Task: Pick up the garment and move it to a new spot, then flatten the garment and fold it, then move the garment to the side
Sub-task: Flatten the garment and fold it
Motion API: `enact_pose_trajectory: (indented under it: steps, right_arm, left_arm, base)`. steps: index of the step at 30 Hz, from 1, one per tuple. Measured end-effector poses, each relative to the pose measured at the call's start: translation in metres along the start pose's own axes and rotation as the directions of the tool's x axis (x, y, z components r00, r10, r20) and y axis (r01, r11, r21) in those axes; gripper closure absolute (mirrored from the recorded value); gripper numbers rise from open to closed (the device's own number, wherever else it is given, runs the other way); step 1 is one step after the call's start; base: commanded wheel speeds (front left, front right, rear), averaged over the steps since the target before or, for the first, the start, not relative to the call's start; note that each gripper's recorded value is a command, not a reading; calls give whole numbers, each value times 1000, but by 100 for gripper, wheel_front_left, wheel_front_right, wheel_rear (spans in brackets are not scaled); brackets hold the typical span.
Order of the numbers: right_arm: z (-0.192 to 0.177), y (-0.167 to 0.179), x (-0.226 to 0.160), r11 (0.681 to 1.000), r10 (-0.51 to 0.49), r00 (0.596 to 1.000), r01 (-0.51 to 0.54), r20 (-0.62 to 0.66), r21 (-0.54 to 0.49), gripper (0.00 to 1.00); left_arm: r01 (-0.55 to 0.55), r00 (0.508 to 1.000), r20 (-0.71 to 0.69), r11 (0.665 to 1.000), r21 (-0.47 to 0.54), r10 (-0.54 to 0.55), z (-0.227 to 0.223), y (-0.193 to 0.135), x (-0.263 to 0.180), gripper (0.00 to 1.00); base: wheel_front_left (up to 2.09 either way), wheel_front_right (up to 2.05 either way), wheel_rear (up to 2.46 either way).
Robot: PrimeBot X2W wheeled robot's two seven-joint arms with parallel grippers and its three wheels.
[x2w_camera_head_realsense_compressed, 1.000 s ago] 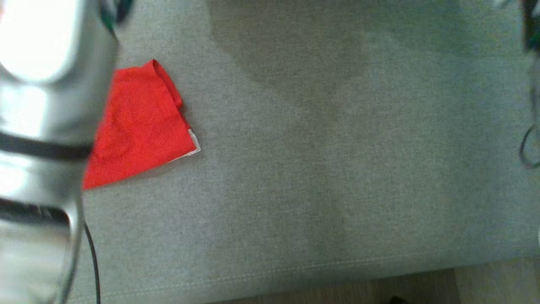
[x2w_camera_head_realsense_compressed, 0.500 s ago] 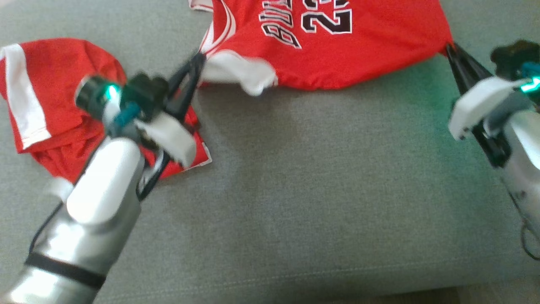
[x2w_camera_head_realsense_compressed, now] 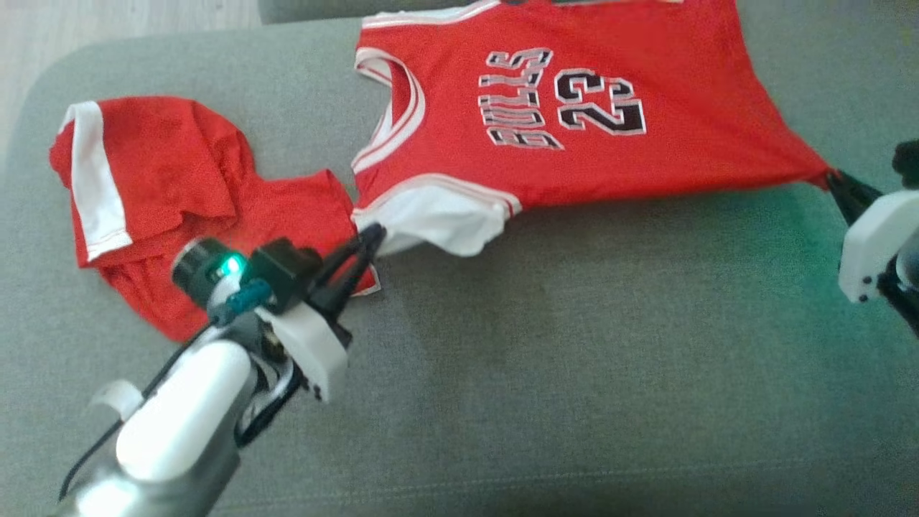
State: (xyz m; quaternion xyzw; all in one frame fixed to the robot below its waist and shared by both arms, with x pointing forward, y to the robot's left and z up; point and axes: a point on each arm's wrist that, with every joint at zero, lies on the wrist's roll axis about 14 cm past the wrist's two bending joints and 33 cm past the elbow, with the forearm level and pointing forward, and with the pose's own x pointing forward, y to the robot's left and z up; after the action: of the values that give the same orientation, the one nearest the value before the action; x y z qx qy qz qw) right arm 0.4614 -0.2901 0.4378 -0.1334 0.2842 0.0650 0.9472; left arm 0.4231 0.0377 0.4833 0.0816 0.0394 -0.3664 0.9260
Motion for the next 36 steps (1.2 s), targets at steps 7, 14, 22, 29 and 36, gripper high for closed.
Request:
enact_pose_trajectory:
  steps: [7, 14, 22, 29, 36]
  right_arm:
    - [-28, -1, -23, 1000, 15, 993, -12, -114, 29, 100]
    - [-55, -3, -50, 999, 31, 967, -24, -252, 33, 100]
    - [-85, -4, -77, 996, 65, 915, -34, -399, 84, 100]
    - [-82, -7, -69, 993, 74, 909, -32, -410, 110, 100]
    - [-71, -16, -49, 995, 56, 910, -17, -411, 100, 100]
  left_arm:
    - [59, 996, -54, 994, -92, -64, 2, -31, -26, 100]
    - [112, 987, -103, 985, -132, -126, 8, -52, -55, 100]
    - [167, 970, -143, 966, -197, -197, 9, -74, -77, 100]
    - [169, 970, -144, 970, -175, -195, 10, -63, -63, 100]
    - [130, 981, -133, 987, -89, -142, 19, -23, -31, 100]
  base:
    - [0, 0, 0]
    - [0, 0, 0]
    - [0, 0, 0]
    - [0, 0, 0]
    - [0, 0, 0]
